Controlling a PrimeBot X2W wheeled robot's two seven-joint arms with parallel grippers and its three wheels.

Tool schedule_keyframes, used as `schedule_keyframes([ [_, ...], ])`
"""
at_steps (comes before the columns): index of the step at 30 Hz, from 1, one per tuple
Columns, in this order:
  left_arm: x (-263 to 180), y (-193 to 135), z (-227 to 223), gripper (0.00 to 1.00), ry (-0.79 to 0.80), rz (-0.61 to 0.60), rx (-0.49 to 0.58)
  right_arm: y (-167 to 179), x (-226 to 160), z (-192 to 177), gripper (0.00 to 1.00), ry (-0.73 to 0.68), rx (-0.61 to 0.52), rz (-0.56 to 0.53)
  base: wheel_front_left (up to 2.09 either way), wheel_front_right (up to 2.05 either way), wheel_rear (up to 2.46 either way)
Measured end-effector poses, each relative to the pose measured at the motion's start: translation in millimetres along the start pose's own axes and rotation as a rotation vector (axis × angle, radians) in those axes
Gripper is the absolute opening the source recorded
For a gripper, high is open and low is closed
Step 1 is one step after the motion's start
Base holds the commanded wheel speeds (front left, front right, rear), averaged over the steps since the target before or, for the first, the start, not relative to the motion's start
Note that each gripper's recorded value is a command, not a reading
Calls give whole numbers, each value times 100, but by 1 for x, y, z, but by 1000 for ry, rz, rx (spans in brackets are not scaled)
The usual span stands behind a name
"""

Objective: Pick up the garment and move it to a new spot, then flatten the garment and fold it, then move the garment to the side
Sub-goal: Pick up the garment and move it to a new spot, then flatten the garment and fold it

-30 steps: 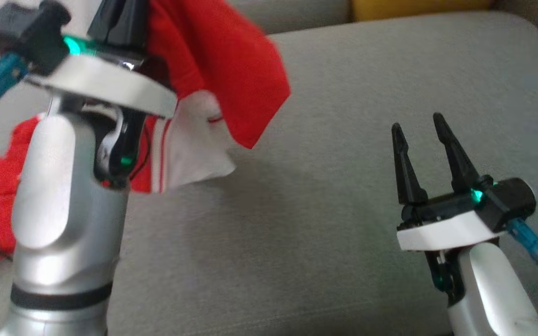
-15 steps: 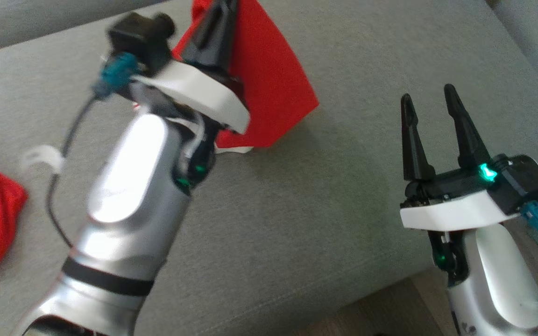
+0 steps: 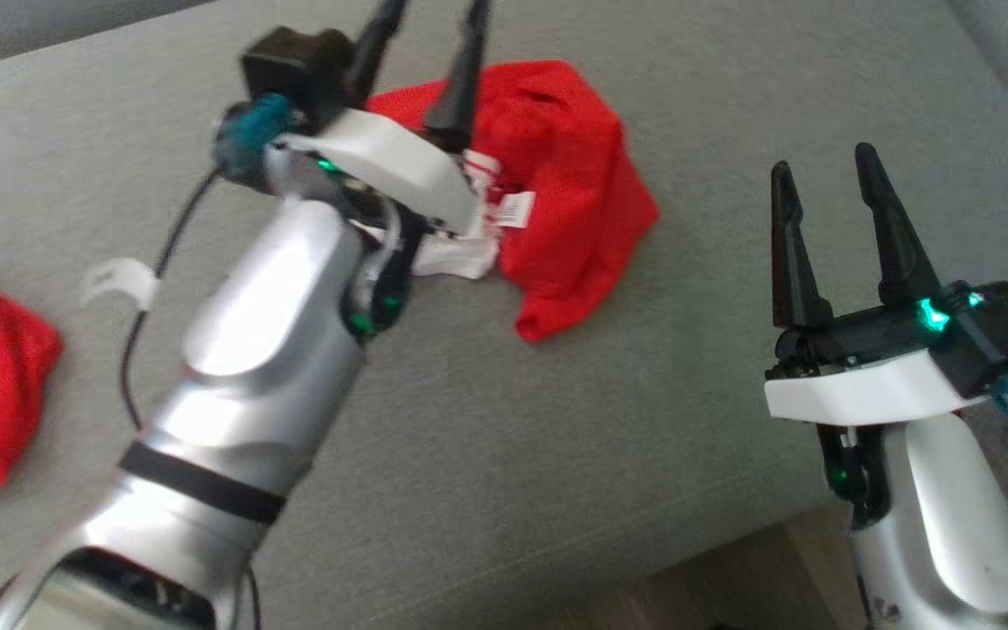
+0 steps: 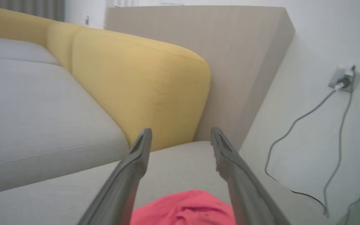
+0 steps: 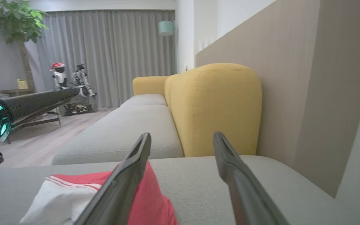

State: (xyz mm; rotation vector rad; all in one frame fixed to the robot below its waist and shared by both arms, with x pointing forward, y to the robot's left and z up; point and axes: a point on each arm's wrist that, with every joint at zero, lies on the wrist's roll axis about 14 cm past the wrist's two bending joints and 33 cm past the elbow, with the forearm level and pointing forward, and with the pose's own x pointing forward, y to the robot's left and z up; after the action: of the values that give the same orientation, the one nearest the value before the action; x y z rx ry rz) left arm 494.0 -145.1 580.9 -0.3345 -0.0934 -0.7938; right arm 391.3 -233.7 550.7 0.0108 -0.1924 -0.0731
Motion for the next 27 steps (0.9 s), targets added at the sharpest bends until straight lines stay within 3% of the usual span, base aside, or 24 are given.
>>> schedule_keyframes([
  [5, -34, 68, 34, 100, -62, 167, 86, 33, 12, -3, 100, -6, -16, 99, 0, 0, 0],
  [11, -139, 123, 17, 100, 4, 365, 126, 81, 16, -14, 100, 19, -18, 234, 0, 0, 0],
  [18, -250, 125, 15, 100, -17, 583, 90, 126, 8, -27, 100, 71, 14, 356, 0, 0, 0],
  [27, -266, 122, 27, 100, -89, 636, 69, 162, 8, -49, 100, 149, -40, 467, 0, 0, 0],
])
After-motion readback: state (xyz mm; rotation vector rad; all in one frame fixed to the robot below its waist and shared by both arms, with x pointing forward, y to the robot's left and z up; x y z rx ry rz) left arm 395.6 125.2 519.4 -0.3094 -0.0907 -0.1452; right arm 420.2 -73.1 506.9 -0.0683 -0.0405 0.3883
